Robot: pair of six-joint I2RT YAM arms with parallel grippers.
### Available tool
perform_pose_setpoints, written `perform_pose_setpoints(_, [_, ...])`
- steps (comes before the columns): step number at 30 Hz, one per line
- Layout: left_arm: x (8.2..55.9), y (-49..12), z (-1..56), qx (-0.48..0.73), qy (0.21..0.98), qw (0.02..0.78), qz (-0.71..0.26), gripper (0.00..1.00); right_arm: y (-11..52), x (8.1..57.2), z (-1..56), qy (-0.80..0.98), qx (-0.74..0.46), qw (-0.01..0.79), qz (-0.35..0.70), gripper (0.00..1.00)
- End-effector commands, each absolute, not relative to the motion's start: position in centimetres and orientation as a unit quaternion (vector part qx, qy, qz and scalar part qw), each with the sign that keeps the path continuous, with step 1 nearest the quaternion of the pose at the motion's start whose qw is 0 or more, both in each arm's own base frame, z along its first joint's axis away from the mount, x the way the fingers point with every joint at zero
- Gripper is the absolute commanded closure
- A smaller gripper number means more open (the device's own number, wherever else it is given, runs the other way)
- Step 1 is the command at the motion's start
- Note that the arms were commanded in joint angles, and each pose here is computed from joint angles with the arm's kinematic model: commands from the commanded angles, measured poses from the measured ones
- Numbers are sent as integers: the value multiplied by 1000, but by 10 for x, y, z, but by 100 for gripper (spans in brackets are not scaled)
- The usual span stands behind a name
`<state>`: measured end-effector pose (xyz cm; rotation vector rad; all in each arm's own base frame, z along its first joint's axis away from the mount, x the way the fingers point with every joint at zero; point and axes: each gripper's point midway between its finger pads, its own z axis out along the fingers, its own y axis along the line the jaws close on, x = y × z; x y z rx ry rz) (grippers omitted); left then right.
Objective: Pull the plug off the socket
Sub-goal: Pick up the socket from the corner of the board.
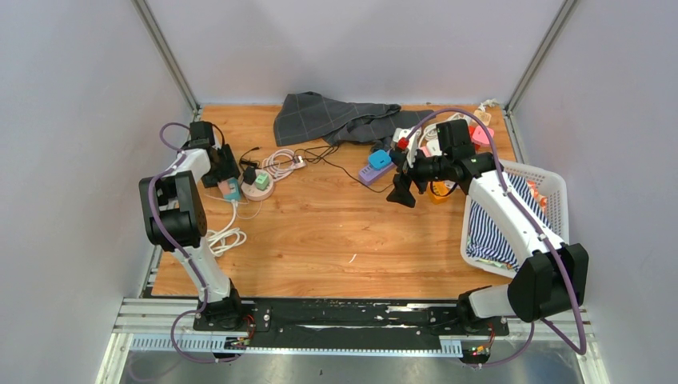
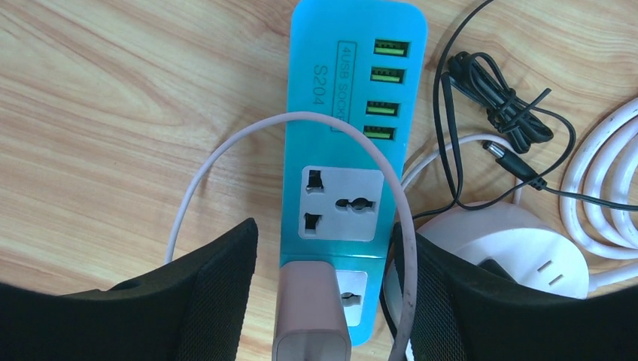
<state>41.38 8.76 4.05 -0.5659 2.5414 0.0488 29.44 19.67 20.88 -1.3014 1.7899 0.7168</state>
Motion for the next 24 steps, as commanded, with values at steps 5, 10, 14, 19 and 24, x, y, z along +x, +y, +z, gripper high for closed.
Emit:
perform_pose_setpoints(5, [385,81,-5,-207,959,194,13,33,191,294,211,709,-507,404,278,0])
perform_pose_setpoints(10, [384,78,-9,-207,960,190,5,32,191,293,211,709,-507,404,277,0])
perform_pose_setpoints(14, [382,78,-11,-207,960,188,4,32,190,292,209,710,-506,403,278,0])
perform_pose_setpoints(19, [382,78,-11,-207,960,186,4,33,190,291,209,710,-506,404,277,0])
perform_pose_setpoints(24, [380,77,-12,-210,961,179,4,35,188,289,209,710,-506,406,276,0])
